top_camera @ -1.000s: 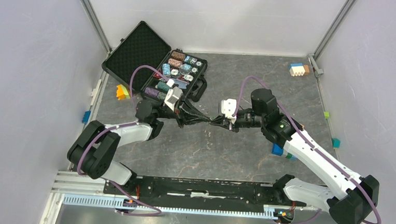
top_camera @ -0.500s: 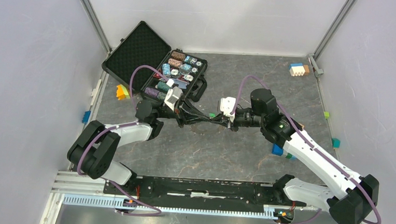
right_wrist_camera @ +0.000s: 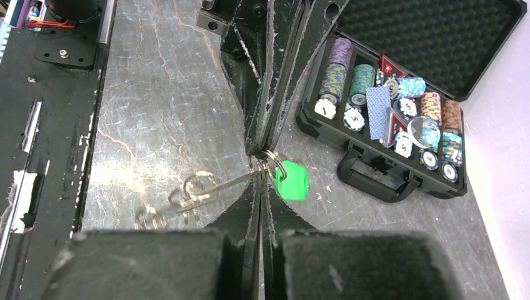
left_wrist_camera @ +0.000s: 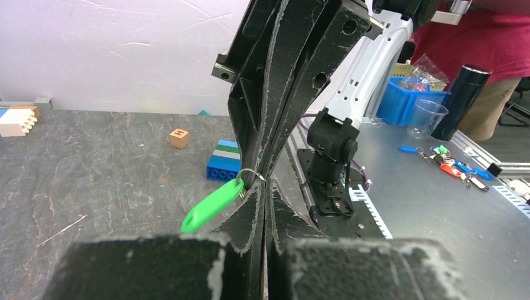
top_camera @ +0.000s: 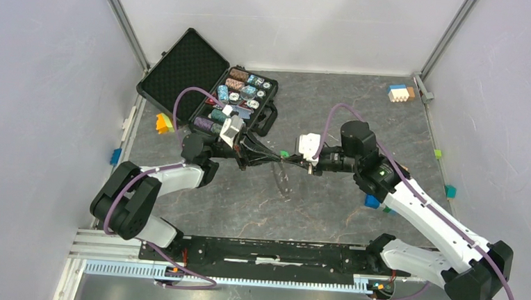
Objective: Put the keys on the keyring
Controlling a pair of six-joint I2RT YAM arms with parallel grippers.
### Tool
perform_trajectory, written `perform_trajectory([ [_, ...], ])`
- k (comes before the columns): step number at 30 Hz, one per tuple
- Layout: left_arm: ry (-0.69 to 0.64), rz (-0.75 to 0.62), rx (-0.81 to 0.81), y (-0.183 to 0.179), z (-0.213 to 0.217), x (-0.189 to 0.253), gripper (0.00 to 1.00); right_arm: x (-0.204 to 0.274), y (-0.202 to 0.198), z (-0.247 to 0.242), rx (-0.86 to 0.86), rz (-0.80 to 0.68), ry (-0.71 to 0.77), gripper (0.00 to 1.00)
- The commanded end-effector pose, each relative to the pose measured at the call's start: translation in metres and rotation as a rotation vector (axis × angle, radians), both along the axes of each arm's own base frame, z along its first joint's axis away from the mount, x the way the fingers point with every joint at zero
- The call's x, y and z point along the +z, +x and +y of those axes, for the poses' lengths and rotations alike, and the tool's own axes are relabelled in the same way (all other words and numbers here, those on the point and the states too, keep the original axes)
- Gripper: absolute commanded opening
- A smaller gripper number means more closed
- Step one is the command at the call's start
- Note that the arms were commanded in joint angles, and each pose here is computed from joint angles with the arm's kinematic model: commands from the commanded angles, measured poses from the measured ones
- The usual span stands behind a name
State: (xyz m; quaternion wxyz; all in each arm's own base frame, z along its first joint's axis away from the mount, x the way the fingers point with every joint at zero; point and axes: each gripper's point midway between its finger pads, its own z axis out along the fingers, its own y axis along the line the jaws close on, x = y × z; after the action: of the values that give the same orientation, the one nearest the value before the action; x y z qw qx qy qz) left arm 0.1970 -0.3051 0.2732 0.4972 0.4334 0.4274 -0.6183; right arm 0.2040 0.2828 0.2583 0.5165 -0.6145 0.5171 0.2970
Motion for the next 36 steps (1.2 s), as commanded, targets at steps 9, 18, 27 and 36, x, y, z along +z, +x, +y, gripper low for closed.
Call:
perform_trajectory([
  [9,-0.06,-0.078,0.02,0.0,0.005,0.021,0.02,0.006,-0.003,0.0,0.026,-0.046,0.02,0.0],
  [18,-0.054,-0.065,0.012,-0.001,0.005,0.019,0.02,0.009,-0.001,0.004,0.042,-0.031,0.012,0.21],
  [27,-0.046,-0.064,-0.002,-0.003,0.004,0.018,0.02,0.006,0.007,0.005,0.012,-0.031,0.001,0.26],
  [36,-0.048,-0.069,-0.003,-0.004,0.004,0.019,0.02,0.002,0.015,-0.004,-0.042,-0.064,-0.04,0.26],
])
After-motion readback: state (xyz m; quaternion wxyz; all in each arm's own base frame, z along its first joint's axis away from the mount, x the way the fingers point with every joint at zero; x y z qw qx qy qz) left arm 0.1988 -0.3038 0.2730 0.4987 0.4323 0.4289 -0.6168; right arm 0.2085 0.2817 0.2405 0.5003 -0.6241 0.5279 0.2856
